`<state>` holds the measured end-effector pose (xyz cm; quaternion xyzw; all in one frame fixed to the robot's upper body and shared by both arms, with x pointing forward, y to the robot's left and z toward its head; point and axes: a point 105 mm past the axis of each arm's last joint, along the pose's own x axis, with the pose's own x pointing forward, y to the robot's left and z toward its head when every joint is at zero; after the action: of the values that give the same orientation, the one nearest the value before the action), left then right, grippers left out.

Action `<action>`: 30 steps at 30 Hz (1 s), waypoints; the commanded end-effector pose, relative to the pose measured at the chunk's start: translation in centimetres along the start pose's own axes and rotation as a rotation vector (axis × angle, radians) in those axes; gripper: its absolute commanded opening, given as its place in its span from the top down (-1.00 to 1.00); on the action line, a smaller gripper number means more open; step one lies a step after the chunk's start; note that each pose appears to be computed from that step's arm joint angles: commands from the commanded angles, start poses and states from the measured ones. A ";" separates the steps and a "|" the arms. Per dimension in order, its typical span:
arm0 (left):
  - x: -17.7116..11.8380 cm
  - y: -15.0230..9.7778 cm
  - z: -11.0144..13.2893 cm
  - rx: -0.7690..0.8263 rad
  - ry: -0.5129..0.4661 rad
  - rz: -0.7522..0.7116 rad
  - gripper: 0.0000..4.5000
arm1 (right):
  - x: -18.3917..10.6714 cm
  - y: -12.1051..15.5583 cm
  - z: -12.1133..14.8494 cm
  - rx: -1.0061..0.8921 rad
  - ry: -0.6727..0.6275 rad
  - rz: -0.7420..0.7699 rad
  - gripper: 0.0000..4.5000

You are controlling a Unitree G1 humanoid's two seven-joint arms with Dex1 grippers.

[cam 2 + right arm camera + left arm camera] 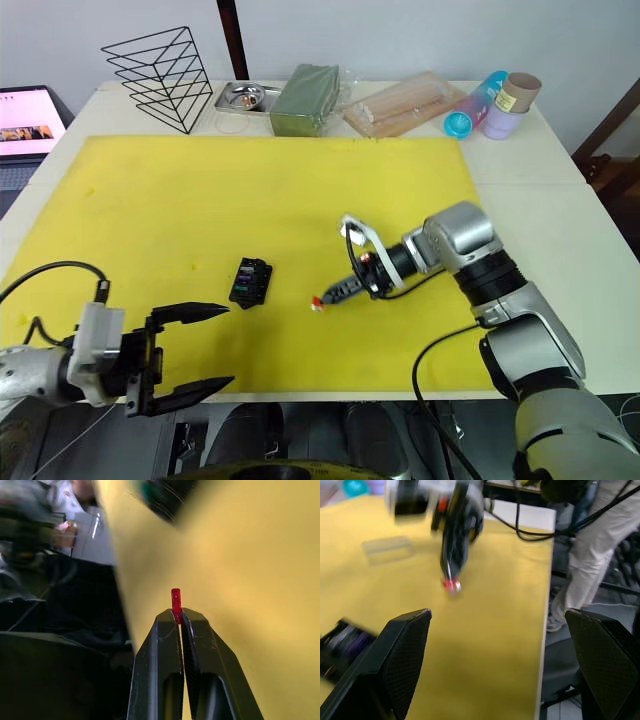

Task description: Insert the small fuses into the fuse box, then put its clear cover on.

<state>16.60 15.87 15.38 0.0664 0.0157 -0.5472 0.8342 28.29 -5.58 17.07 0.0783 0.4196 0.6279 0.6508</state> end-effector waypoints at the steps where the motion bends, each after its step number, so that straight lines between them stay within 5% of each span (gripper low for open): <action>1: -1.6 1.5 0.6 -0.027 -0.050 0.184 -1.00 | 0.4 3.2 3.3 -0.309 -0.047 -0.100 0.99; 8: -2.4 3.3 0.1 -0.069 -0.102 0.419 -1.00 | 1.7 1.7 6.4 -0.710 -0.079 -0.426 0.99; 30: 2.5 4.7 -1.7 -0.085 -0.168 0.537 -1.00 | 6.3 1.2 6.1 -0.936 -0.049 -0.421 0.99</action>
<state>21.97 15.64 13.41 -0.0215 -0.0360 -0.3136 0.9486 30.21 2.68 17.99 -0.2866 0.1091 0.6078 0.7325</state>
